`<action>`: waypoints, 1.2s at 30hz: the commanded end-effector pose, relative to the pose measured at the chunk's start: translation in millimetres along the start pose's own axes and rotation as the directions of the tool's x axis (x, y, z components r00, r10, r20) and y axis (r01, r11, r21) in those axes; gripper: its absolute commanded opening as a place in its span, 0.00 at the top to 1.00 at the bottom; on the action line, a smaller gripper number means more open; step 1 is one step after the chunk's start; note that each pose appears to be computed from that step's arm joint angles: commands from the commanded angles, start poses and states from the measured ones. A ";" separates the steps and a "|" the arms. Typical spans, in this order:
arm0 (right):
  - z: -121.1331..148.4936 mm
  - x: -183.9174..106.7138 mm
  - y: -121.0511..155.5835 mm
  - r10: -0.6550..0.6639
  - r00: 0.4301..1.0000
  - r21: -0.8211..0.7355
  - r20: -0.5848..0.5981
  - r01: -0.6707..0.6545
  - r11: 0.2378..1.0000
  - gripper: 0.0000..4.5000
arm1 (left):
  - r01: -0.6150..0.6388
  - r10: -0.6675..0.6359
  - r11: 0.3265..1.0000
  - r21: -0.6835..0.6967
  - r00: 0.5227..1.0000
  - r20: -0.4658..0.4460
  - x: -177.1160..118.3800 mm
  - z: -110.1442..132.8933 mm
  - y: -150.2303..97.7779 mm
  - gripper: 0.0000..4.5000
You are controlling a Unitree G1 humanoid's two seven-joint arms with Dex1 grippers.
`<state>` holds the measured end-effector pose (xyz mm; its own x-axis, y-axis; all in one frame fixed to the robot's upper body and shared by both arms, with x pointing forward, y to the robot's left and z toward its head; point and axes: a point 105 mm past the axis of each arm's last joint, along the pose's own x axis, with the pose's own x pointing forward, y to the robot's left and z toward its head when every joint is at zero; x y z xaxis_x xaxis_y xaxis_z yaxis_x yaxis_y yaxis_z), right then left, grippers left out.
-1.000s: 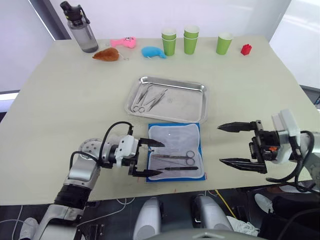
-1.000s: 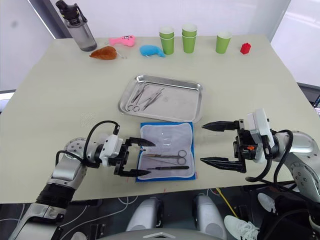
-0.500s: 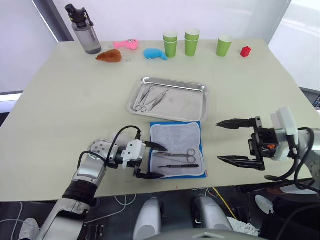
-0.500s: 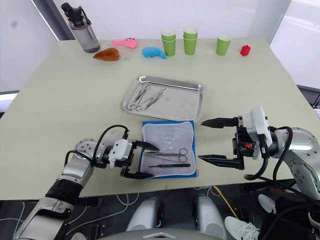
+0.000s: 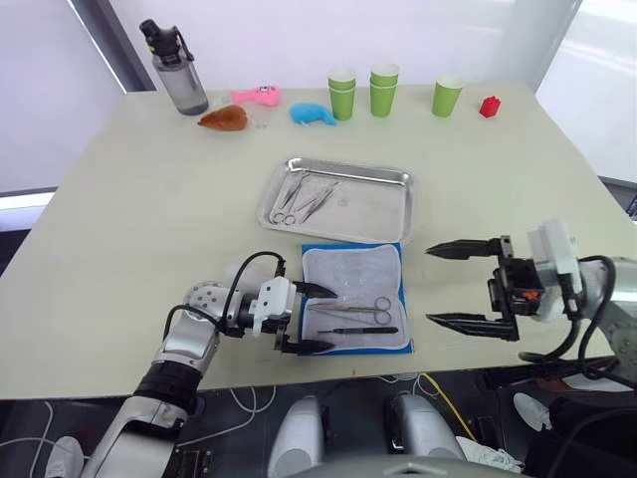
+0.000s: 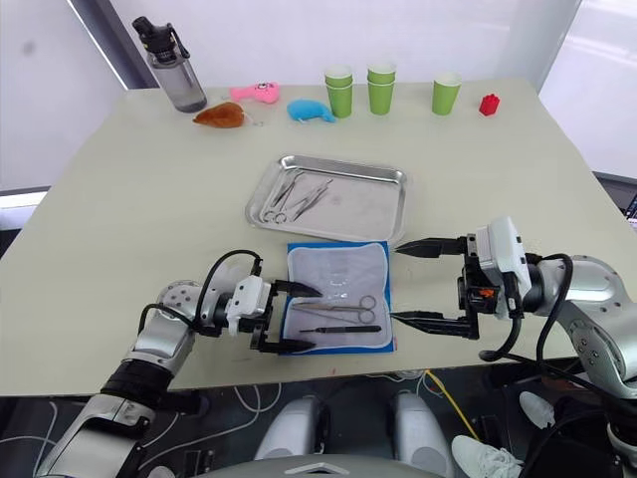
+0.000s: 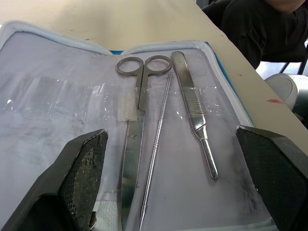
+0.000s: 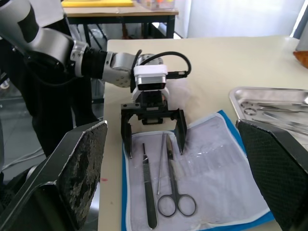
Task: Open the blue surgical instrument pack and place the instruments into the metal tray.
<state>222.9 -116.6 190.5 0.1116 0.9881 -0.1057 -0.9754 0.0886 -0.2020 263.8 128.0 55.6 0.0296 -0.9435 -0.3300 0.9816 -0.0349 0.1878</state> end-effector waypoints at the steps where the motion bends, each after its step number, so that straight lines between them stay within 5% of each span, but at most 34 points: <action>1: 3.2 1.2 -0.8 0.009 1.000 -0.058 -0.013 -0.010 0.998 0.00 | 0.041 -0.059 0.988 -0.148 0.991 -0.124 1.3 -35.7 -18.2 0.01; 20: -4.8 14.3 -9.7 0.001 0.998 -0.095 -0.062 -0.007 0.995 0.00 | 0.021 -0.059 0.971 -0.239 0.987 -0.152 4.7 -47.4 -21.7 0.01; 29: -51.9 34.0 -30.2 -0.098 0.957 -0.123 -0.272 0.067 0.990 0.00 | 0.022 -0.061 0.972 -0.233 0.985 -0.163 6.6 -50.4 -21.8 0.01; 36: -64.4 59.7 -35.8 -0.130 0.944 -0.153 -0.303 0.087 0.984 0.00 | 0.024 -0.068 0.969 -0.247 0.983 -0.172 6.6 -54.4 -27.3 0.01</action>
<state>272.5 -74.2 119.1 0.2669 0.8808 -0.3910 -0.9381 0.1445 -0.3148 267.2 127.2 47.5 0.0342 -0.9309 -0.3636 0.9928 -0.0102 0.1196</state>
